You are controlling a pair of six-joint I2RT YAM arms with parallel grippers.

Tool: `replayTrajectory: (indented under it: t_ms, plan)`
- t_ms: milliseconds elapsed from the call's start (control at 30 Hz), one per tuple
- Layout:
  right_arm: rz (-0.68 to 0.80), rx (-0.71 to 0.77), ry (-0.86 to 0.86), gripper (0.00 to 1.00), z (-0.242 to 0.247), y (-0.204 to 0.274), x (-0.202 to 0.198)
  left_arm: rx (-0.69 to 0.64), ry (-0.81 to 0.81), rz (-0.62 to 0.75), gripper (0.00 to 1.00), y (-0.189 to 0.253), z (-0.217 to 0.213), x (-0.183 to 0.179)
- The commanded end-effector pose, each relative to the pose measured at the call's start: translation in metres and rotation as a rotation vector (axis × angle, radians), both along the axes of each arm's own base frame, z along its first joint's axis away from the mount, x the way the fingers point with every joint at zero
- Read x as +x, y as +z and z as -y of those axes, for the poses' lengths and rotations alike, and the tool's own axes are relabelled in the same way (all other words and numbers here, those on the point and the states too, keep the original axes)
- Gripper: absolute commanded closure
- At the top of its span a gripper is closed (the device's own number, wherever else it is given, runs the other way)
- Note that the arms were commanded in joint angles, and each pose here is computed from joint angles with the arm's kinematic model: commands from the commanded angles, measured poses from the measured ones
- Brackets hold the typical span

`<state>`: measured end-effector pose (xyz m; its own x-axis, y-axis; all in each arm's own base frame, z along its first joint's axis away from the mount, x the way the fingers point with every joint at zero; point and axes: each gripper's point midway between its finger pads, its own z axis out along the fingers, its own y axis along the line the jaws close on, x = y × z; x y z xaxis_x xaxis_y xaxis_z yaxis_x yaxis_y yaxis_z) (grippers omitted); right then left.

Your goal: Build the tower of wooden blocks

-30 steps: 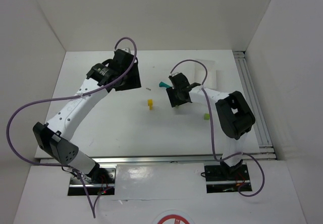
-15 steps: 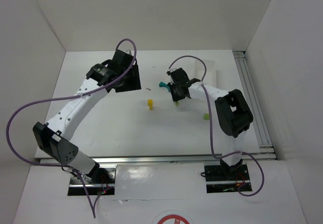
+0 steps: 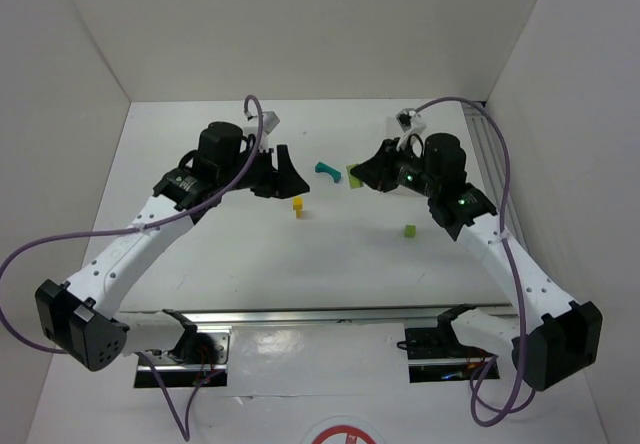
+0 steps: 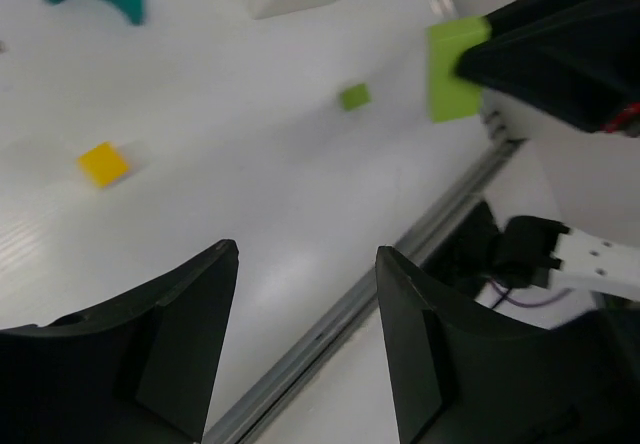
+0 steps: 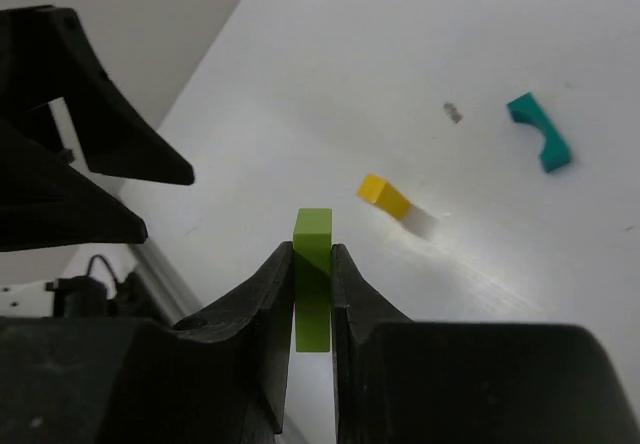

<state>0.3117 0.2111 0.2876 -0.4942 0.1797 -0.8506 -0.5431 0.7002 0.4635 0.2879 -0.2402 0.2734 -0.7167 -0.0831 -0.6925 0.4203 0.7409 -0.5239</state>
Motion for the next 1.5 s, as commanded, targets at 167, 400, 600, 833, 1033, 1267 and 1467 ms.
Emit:
replayTrajectory:
  t_ms: [167,400,600,833,1033,1267,1467]
  plan:
    - [-0.054,0.275,0.027,0.85,-0.012,0.022,-0.029,-0.487,-0.323,0.035,0.28,0.045,0.064,-0.019]
    - [-0.041,0.277,0.005,0.85,-0.009,0.027,-0.028,-0.549,-0.377,-0.033,0.28,0.029,0.083,-0.026]
    - [-0.022,0.323,0.016,0.85,-0.011,0.036,-0.029,-0.614,-0.436,-0.055,0.29,0.024,0.089,-0.03]
    - [-0.012,0.348,0.045,0.85,-0.018,0.044,-0.03,-0.65,-0.463,-0.074,0.29,0.018,0.094,-0.029]
    - [-0.007,0.362,0.079,0.85,-0.024,0.047,-0.033,-0.693,-0.479,-0.035,0.29,0.026,0.095,-0.028]
    - [-0.017,0.368,0.097,0.85,-0.028,0.047,-0.035,-0.749,-0.518,-0.048,0.35,0.026,0.099,-0.027]
    - [-0.01,0.362,0.098,0.85,-0.028,0.046,-0.034,-0.764,-0.537,-0.064,0.4,0.024,0.103,-0.03]
